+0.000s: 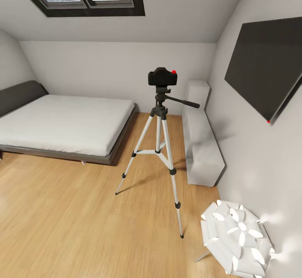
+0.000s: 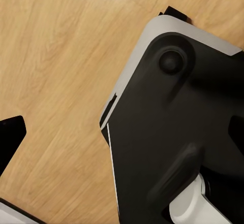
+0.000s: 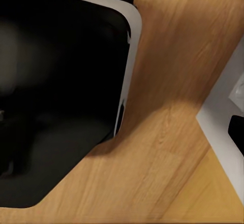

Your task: Attach the digital camera to the camera tripod in the bedroom.

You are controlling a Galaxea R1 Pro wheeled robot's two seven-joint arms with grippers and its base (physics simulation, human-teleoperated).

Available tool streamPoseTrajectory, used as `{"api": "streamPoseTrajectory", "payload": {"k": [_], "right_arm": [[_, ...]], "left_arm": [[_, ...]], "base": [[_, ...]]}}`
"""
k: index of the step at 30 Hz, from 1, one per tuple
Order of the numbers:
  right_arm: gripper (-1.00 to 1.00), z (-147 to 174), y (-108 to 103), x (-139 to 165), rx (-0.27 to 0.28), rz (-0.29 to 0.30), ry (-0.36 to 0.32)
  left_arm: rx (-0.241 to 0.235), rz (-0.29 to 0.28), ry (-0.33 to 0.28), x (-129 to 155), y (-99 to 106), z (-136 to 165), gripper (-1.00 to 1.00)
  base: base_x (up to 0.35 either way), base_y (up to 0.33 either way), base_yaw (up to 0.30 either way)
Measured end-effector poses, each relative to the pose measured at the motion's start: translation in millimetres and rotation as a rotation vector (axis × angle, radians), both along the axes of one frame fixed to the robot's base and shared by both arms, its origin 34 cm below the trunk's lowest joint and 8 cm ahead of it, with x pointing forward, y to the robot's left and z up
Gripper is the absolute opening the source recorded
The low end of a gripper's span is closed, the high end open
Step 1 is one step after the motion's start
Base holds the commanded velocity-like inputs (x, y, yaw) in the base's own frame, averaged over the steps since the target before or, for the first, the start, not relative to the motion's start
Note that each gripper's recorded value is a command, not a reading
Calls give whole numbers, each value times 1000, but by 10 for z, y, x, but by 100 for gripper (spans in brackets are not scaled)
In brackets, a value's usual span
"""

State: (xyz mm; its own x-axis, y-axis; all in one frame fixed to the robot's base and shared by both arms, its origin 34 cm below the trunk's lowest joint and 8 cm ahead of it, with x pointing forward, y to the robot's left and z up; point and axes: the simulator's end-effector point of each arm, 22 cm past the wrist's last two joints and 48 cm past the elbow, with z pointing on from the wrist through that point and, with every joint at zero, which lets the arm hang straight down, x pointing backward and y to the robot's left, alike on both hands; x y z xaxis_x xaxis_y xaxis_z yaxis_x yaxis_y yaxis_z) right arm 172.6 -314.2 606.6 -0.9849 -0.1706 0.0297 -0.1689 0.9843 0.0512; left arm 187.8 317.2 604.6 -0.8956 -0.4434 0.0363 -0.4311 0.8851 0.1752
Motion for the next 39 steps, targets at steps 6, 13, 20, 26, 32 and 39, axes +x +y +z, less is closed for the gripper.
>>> {"api": "streamPoseTrajectory", "payload": {"k": [6,13,20,26,32,39], "right_arm": [[100,-3,-26,-26,-21,-3,11],[100,-4,-42,-17,-31,-4,7],[100,-3,-55,5,-38,-5,0],[100,-1,-57,18,-38,-5,-3],[100,2,-57,29,-38,-6,-5],[100,5,-57,46,-39,-6,-9]], "left_arm": [[-1,0,-1,4,-2,-1,100],[-1,-7,-8,31,-4,-2,100],[4,-21,-35,126,16,-3,100],[5,-22,-40,143,22,1,100],[6,-24,-44,159,24,5,100],[5,-23,-50,183,23,9,100]], "base": [[0,0,9],[0,0,172],[0,0,254],[0,0,265],[0,0,266],[0,0,266]]}}
